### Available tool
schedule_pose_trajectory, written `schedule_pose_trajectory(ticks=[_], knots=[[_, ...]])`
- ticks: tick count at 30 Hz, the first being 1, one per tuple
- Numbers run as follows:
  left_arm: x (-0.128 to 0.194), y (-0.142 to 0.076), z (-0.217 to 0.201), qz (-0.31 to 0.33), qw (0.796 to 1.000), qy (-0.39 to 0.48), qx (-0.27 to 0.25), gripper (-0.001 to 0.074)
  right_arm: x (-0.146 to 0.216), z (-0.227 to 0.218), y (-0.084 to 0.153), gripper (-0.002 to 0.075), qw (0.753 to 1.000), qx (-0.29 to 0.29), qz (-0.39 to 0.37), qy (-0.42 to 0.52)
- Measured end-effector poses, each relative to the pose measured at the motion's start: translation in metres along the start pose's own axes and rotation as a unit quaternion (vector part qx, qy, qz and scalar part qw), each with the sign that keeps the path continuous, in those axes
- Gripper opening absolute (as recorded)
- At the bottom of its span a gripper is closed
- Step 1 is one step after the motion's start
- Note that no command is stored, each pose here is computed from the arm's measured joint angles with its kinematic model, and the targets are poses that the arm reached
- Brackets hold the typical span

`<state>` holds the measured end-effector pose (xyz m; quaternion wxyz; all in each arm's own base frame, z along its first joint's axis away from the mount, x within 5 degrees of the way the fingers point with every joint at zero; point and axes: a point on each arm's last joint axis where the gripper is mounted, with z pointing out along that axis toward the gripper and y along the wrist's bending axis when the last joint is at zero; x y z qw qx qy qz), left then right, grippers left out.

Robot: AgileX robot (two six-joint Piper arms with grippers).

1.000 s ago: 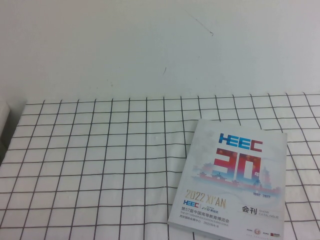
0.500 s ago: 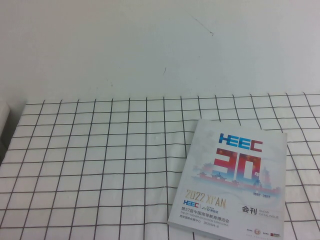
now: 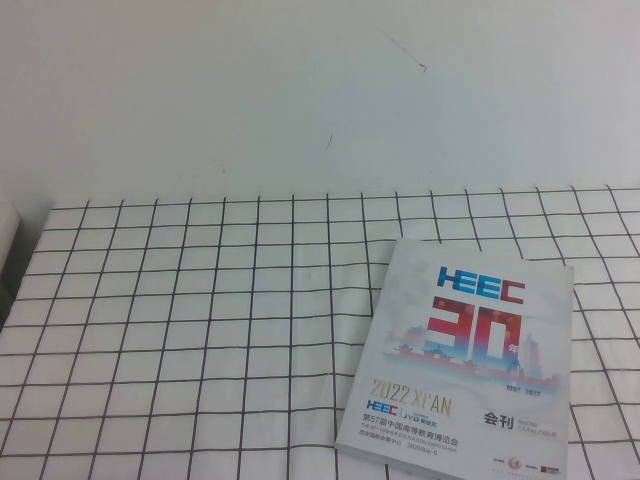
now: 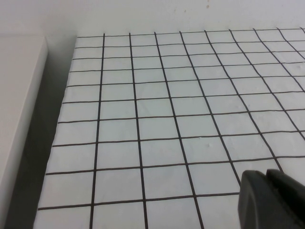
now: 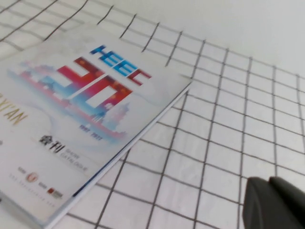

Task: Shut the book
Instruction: 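Close the open booklet and leave it lying on the table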

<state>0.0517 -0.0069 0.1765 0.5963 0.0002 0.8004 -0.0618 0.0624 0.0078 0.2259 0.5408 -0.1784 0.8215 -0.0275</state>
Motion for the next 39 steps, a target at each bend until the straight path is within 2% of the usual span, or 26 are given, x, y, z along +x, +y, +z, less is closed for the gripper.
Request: schedule_pose_trajectory(ticks=[5,12,16,29,39], knots=[[0.000,0.000,0.000,0.000,1.000,0.000,0.000,-0.0002,0.006,-0.015,-0.004,-0.0003,0.996,0.058,0.048,-0.043],[0.000,0.000,0.000,0.000,1.000,0.000,0.000,-0.0003,0.039,0.005,-0.002,-0.0003,0.989,0.128,0.063,-0.034],[0.000,0.000,0.000,0.000,1.000,0.000,0.000,-0.0003,0.057,0.014,0.003,-0.0003,0.991,0.119,0.064,-0.009],[0.000,0.000,0.000,0.000,1.000,0.000,0.000,-0.0003,0.056,0.012,0.004,-0.0003,0.993,0.116,0.026,-0.023],[0.000,0.000,0.000,0.000,1.000,0.000,0.000,-0.0003,0.056,0.012,0.005,-0.0003,0.991,0.111,0.065,-0.027]])
